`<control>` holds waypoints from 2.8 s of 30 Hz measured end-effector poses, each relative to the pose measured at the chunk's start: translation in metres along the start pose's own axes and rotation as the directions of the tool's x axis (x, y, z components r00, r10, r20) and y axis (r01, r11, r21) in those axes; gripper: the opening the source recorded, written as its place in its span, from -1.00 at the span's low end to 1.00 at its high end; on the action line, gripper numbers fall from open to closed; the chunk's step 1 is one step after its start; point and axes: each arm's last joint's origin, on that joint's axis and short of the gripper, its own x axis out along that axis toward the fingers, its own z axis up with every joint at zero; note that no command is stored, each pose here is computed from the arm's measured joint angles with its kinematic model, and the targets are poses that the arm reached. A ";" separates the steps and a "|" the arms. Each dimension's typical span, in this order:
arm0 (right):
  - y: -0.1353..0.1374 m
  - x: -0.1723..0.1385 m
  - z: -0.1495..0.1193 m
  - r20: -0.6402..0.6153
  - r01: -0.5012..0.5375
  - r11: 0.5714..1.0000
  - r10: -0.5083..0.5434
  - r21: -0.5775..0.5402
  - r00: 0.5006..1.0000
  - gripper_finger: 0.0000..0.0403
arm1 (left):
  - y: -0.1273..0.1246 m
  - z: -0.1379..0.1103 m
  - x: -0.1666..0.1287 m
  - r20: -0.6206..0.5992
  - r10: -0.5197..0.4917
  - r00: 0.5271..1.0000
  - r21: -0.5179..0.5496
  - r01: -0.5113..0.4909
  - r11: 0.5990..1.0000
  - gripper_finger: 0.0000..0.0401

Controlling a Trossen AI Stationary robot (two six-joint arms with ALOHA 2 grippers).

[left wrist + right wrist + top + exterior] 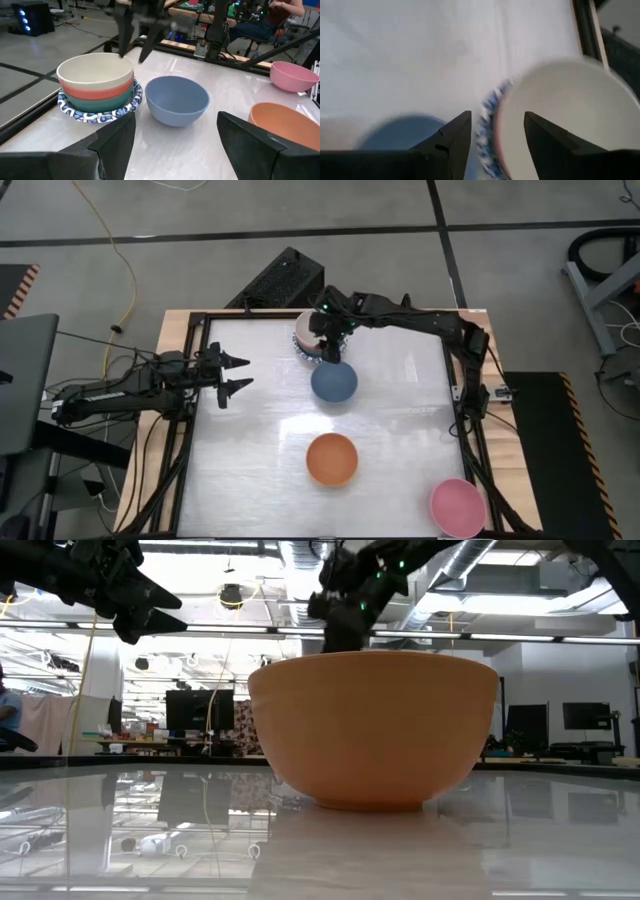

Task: Nest bowls inside each other
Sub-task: Stack the blue bowl on top of the white bowl

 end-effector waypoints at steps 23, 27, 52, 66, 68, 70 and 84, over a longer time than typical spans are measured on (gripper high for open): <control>0.161 -0.006 -0.042 -0.497 0.134 0.883 0.123 0.450 0.859 -0.01 | -0.004 -0.005 0.000 -0.065 -0.156 0.986 -0.064 0.152 0.986 0.35; 0.181 0.000 -0.054 -0.538 0.256 0.846 0.043 0.468 0.842 -0.02 | -0.005 -0.005 -0.001 -0.071 -0.164 0.984 -0.056 0.160 0.986 0.35; 0.226 0.013 -0.020 -0.105 0.112 0.994 -0.112 -0.002 0.988 -0.02 | -0.006 -0.004 -0.001 -0.054 -0.174 0.983 -0.047 0.171 0.984 0.35; 0.195 0.033 -0.031 -0.228 0.177 0.983 -0.162 0.044 0.960 -0.02 | -0.004 -0.004 0.000 -0.057 -0.127 0.990 -0.023 0.126 0.992 0.35; 0.190 0.035 -0.033 -0.225 0.185 0.981 -0.168 0.056 0.960 -0.02 | -0.004 -0.005 0.000 -0.061 -0.121 0.991 -0.018 0.120 0.993 0.35; 0.185 0.037 -0.036 -0.244 0.194 0.979 -0.174 0.060 0.954 -0.02 | -0.004 -0.005 0.000 -0.065 -0.118 0.991 -0.019 0.117 0.993 0.35; 0.179 0.050 -0.055 -0.278 0.202 0.977 -0.174 0.075 0.945 -0.02 | -0.003 -0.006 0.000 -0.074 -0.102 0.992 -0.024 0.100 0.995 0.35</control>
